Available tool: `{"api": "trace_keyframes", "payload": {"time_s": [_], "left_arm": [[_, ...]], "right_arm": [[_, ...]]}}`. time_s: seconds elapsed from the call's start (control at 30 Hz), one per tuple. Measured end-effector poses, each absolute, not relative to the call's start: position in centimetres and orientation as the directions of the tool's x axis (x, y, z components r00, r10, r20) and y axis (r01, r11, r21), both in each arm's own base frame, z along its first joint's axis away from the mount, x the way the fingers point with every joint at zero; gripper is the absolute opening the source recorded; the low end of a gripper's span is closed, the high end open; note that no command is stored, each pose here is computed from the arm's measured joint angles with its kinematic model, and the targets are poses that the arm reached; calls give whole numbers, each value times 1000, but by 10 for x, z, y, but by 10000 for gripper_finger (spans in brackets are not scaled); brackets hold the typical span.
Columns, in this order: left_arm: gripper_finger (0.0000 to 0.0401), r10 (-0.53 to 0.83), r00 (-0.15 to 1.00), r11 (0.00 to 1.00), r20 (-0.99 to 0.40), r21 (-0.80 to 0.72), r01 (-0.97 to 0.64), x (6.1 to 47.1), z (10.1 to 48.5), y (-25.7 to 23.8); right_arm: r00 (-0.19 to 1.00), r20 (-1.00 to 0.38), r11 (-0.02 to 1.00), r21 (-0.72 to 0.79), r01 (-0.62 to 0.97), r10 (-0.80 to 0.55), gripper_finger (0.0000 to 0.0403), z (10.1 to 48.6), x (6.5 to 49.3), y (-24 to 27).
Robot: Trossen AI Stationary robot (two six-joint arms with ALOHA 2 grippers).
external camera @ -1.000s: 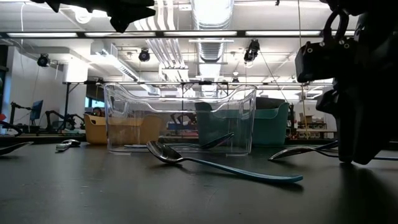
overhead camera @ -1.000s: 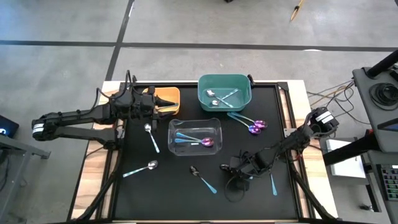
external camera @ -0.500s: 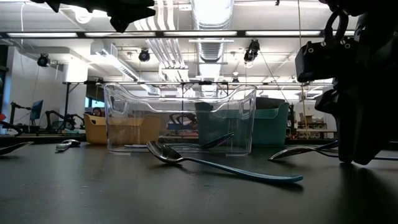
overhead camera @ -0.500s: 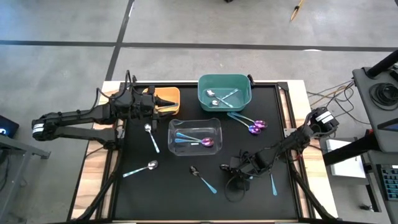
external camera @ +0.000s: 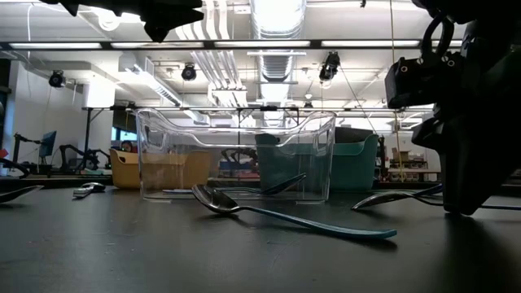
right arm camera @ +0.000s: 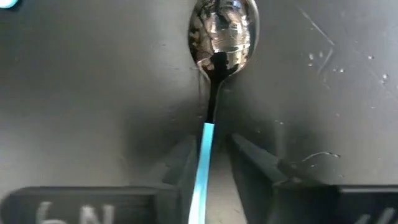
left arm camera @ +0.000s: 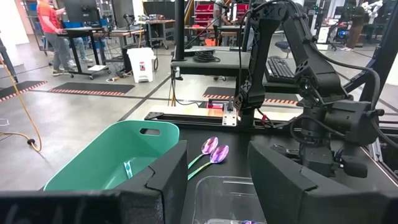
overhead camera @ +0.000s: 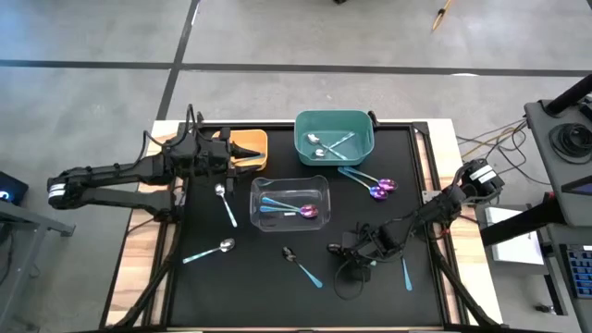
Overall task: Sort silverware by color (type)
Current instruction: Put the blue spoon into the yellow bin
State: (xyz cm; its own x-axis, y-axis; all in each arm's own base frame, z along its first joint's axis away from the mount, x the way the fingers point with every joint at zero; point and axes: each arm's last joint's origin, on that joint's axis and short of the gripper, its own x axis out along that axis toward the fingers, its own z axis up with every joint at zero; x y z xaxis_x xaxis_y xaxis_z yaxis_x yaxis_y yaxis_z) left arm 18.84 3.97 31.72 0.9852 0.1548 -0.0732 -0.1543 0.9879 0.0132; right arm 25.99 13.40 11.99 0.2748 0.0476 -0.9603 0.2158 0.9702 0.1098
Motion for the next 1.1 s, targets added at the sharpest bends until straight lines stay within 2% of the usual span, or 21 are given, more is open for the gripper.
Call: {"api": "trace_keyframes", "payload": {"time_s": [0.13,0.33,0.57,0.8,0.93,1.1], "left_arm": [[150,155,985,988,-74,13,-154,188,317,40],[150,154,985,988,-76,13,-154,188,317,40],[150,154,985,988,-74,13,-154,188,317,40],[150,155,987,988,-38,15,-154,188,321,40],[150,155,988,988,-22,16,-154,189,322,40],[150,149,988,989,-29,16,-148,192,320,40]], "right_arm": [[278,-959,972,109,207,48,19,120,260,134],[288,-956,972,119,204,56,12,123,260,134],[358,-923,960,214,182,138,12,152,256,133],[487,-841,929,342,143,234,12,194,248,130],[611,-734,907,417,61,296,12,219,248,130],[744,-592,910,411,-50,308,12,241,255,124]]}}
